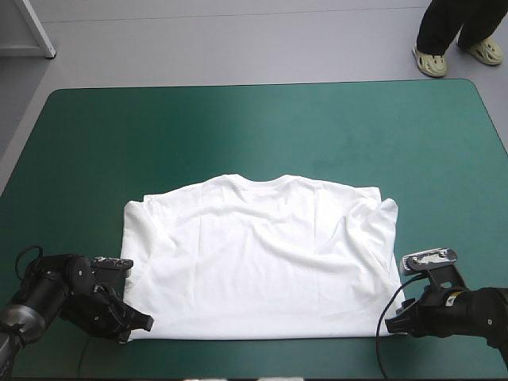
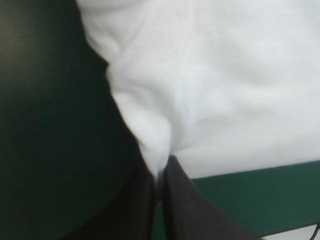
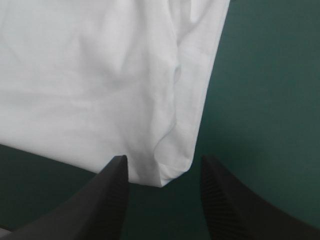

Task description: Fold the cloth

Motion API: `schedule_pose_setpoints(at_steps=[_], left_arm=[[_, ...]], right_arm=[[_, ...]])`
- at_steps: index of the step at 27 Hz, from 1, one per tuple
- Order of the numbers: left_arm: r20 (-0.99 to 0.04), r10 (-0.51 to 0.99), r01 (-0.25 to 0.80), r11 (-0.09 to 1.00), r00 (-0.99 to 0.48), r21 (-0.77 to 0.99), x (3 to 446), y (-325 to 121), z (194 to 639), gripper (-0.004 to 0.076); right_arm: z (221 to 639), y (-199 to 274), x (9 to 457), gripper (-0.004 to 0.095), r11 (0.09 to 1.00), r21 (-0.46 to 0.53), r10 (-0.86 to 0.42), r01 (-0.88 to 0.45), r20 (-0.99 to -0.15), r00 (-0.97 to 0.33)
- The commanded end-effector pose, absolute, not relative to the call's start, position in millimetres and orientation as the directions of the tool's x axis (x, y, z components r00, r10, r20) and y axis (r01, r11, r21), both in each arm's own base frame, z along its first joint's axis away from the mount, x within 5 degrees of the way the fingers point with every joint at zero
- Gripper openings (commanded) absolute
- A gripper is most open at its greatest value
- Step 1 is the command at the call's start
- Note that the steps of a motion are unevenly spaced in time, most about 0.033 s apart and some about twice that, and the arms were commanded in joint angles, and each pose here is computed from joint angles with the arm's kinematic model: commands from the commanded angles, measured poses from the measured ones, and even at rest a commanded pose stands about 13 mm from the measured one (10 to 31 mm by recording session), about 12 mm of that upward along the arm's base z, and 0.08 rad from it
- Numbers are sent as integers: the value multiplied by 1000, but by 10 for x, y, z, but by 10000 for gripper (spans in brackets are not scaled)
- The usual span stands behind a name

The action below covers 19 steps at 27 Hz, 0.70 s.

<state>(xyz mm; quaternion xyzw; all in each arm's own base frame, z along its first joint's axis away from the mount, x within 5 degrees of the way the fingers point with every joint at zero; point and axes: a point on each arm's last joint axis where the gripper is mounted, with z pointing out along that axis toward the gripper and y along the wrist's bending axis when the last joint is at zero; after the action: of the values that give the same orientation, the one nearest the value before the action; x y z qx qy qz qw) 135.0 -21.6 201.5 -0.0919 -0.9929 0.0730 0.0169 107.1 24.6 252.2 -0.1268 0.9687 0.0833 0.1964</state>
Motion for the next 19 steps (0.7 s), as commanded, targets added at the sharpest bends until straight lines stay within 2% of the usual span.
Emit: schedule_pose_setpoints(at_steps=[1, 7, 13, 16, 18, 19], left_arm=[[-76, 159, 169, 973, -984, -155, 1445, -241, 2038, 19], [-91, 156, 169, 974, -983, -152, 1459, -241, 2039, 19], [-95, 156, 169, 974, -983, -151, 1463, -240, 2039, 19], [-99, 155, 169, 974, -983, -151, 1466, -240, 2040, 19], [-105, 154, 169, 974, -982, -149, 1472, -240, 2040, 19], [-106, 156, 171, 974, -982, -146, 1473, -237, 2040, 19]], right_arm=[[2514, 236, 1159, 445, 960, 109, -195, -258, -402, -895], [2342, 246, 1242, 441, 962, 135, -183, -235, -316, -931], [2270, 264, 1349, 441, 964, 156, -164, -217, -296, -941], [2205, 272, 1402, 441, 963, 167, -164, -210, -255, -953], [2140, 284, 1439, 404, 962, 183, -166, -205, -207, -964], [2107, 290, 1447, 329, 959, 191, -176, -209, -175, -969]])
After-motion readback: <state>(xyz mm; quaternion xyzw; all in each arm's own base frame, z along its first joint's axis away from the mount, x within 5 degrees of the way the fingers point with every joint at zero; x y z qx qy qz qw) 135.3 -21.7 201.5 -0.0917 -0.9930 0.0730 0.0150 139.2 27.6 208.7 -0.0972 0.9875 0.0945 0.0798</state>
